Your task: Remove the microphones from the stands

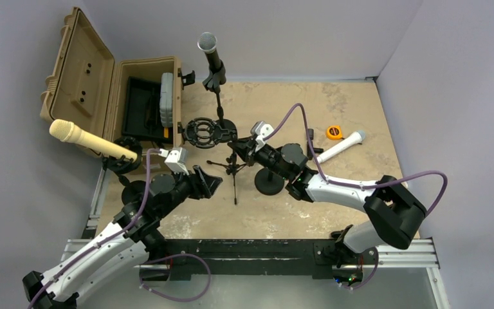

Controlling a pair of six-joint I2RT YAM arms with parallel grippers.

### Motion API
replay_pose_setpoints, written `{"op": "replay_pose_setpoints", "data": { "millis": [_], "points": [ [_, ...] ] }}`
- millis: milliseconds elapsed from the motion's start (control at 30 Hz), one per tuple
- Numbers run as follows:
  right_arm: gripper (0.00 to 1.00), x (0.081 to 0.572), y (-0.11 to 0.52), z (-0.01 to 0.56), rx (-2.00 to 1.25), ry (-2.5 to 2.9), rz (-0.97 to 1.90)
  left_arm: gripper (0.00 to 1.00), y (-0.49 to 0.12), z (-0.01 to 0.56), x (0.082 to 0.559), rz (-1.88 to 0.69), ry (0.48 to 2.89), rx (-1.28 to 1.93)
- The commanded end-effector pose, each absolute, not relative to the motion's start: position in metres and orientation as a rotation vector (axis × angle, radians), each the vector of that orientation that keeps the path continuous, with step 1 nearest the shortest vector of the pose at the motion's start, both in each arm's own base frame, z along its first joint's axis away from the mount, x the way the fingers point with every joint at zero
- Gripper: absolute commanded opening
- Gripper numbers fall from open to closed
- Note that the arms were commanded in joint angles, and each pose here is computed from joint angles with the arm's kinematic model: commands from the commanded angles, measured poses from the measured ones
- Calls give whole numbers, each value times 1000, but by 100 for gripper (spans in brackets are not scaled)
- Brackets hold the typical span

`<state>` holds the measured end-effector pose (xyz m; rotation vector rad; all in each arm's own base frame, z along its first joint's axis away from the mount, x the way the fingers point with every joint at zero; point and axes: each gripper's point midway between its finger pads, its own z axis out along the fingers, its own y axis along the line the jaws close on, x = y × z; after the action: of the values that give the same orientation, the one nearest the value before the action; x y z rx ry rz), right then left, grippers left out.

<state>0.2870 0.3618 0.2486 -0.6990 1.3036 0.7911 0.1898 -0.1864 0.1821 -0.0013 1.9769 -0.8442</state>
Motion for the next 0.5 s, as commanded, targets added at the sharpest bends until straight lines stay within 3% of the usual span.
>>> {"op": "replay_pose_setpoints", "data": {
  "millis": [0,467],
  "points": [
    [0,281,359,280,-681,1192,841,62,-190,195,213,-905,1845,-164],
    [0,274,358,284,-694,1165,868,54,-206,191,232,-1021,1854,-338]
  ]
}}
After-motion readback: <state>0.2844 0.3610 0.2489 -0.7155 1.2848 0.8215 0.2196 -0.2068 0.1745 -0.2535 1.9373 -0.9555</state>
